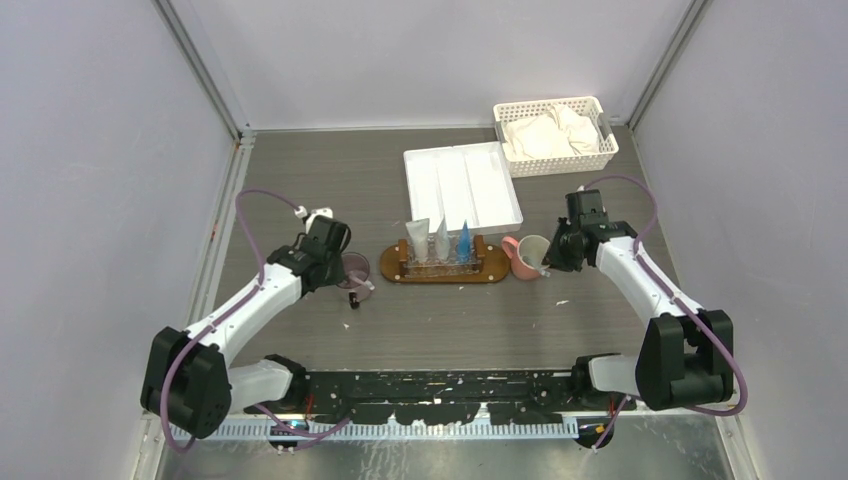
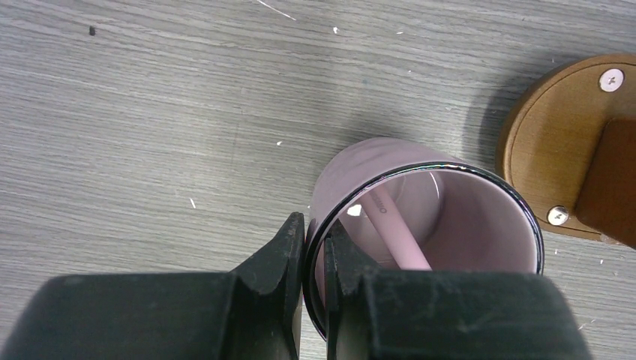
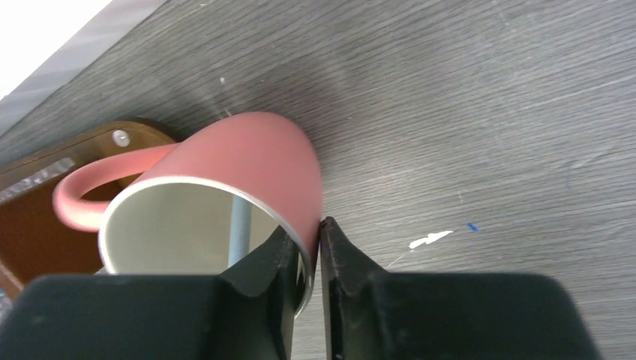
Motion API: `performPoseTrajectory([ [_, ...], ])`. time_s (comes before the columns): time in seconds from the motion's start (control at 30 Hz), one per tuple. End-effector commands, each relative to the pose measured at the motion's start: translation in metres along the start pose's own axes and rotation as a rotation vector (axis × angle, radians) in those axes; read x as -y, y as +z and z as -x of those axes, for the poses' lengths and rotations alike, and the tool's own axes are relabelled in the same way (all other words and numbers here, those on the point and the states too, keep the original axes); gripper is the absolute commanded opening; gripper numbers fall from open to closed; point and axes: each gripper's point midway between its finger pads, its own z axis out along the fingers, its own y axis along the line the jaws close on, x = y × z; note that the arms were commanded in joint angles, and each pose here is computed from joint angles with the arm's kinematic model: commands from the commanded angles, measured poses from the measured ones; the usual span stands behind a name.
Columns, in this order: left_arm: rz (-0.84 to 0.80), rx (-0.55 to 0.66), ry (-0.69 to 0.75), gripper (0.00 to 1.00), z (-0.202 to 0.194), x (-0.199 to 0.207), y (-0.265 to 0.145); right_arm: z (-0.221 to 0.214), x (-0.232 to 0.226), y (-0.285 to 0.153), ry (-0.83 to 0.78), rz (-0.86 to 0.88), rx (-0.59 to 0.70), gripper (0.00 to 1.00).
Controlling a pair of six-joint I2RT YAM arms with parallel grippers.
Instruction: Prepare toiletry sets of a toothbrush and toothpaste on the tray
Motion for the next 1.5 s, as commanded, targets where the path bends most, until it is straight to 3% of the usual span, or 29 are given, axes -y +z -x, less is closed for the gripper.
performPoseTrajectory([
  [0.0,-0.069,0.096,-0.029,0.01,0.041,0.019,-0.011,0.009,-0.006,0.001,-0.027,-0.001,0.025,0.15],
  [0.07,-0.079,0.100,-0.027,0.01,0.046,0.023,-0.011,0.010,-0.007,-0.002,-0.030,0.002,0.033,0.06],
  [0.2,-0.090,0.113,-0.022,0.01,0.059,0.029,-0.014,0.022,-0.006,-0.014,-0.034,-0.018,0.078,0.01],
  [0.63,-0.150,0.154,-0.022,0.01,0.099,0.051,-0.031,0.059,-0.035,-0.081,-0.103,0.013,0.151,0.01],
  [1.03,-0.180,0.066,-0.008,0.01,0.084,0.068,-0.003,0.055,-0.039,-0.065,-0.083,-0.060,0.011,0.01],
  [1.47,-0.231,0.030,-0.007,0.01,0.083,0.086,0.010,0.060,-0.047,-0.076,-0.144,-0.160,-0.035,0.01],
])
